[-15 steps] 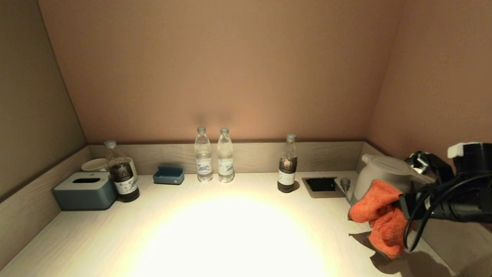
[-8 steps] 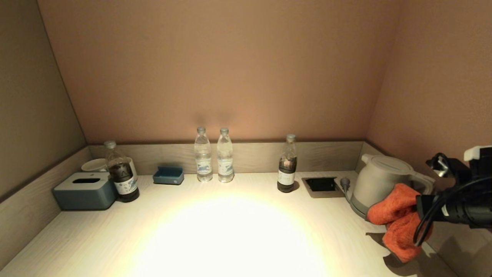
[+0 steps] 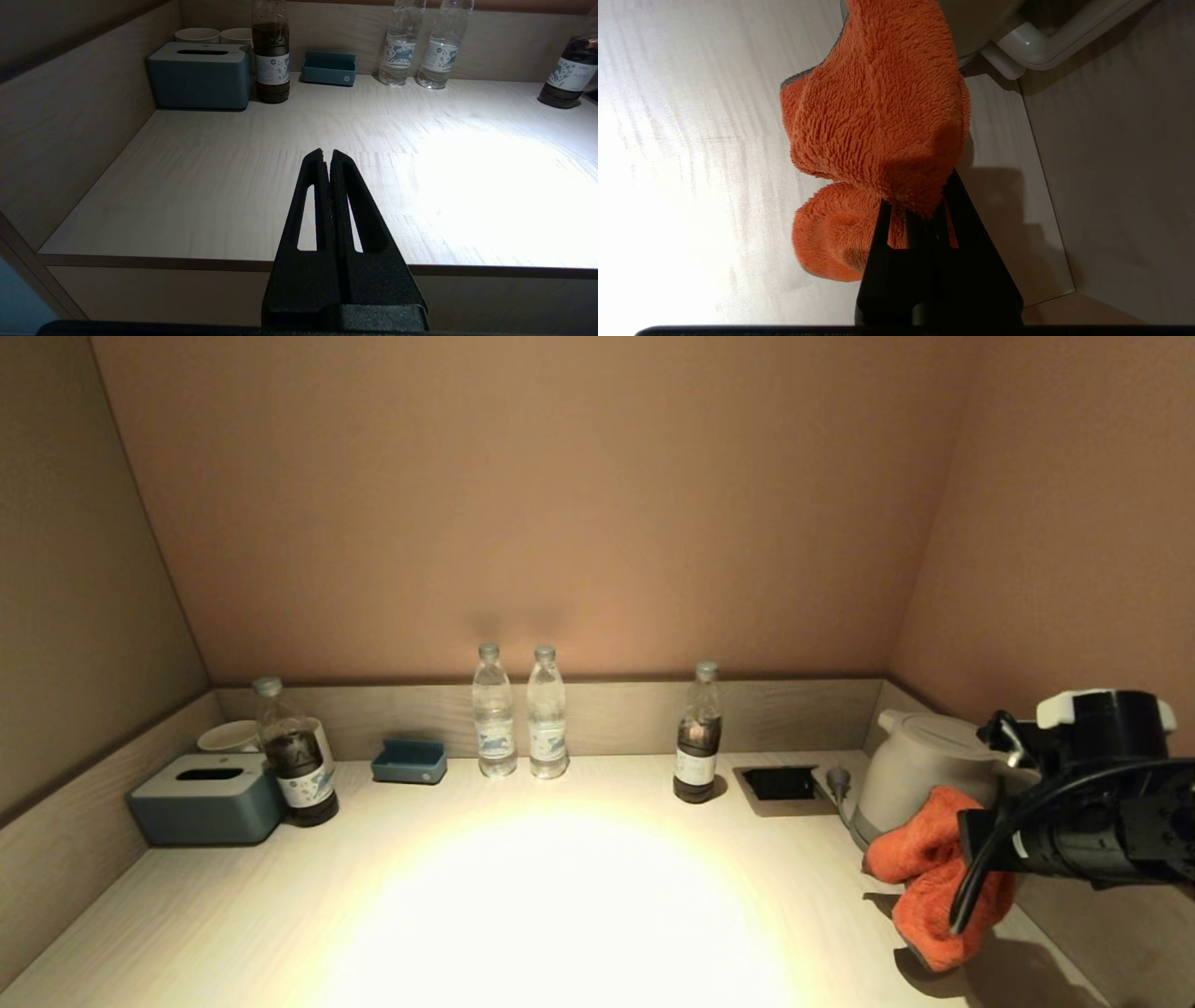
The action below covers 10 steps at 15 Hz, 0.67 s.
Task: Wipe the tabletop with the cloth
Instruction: Place the tablecloth
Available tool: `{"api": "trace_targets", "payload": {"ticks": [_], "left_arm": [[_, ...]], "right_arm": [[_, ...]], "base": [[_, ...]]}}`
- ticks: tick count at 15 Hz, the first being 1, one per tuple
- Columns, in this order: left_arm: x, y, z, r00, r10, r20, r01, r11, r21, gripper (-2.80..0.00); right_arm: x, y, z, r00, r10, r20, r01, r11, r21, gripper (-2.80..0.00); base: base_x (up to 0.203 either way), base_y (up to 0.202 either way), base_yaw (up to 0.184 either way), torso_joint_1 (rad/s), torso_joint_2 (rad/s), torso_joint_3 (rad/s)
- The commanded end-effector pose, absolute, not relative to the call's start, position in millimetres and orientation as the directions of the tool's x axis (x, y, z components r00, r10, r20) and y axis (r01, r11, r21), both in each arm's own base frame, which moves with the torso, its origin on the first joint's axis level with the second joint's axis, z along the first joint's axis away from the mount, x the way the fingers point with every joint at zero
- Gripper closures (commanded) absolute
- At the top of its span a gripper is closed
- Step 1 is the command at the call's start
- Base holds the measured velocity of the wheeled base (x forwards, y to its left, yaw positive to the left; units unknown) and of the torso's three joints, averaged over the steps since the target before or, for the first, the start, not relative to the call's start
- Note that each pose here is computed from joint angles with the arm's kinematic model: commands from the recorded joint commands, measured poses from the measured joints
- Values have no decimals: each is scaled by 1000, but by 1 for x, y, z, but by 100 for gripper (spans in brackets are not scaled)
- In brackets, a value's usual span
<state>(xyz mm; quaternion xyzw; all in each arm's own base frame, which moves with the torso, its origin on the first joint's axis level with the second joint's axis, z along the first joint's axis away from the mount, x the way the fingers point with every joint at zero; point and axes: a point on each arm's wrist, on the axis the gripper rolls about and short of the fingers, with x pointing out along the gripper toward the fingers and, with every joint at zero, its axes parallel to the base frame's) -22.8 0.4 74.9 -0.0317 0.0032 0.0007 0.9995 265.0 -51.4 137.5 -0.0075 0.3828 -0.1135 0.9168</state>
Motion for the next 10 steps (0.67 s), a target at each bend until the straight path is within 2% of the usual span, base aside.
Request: {"api": "trace_targets", "payload": {"ticks": [1, 10], "left_arm": [[-23, 0, 75, 1000, 2, -6, -2, 998, -64, 0], [-23, 0, 75, 1000, 2, -6, -2, 998, -64, 0]], "right_arm": [[272, -40, 131, 593, -454, -666, 355, 889, -289, 0], [285, -45, 110, 475, -600, -644, 451, 794, -408, 0]], "base": [[0, 0, 0, 0, 0, 0], [0, 0, 0, 0, 0, 0]]}}
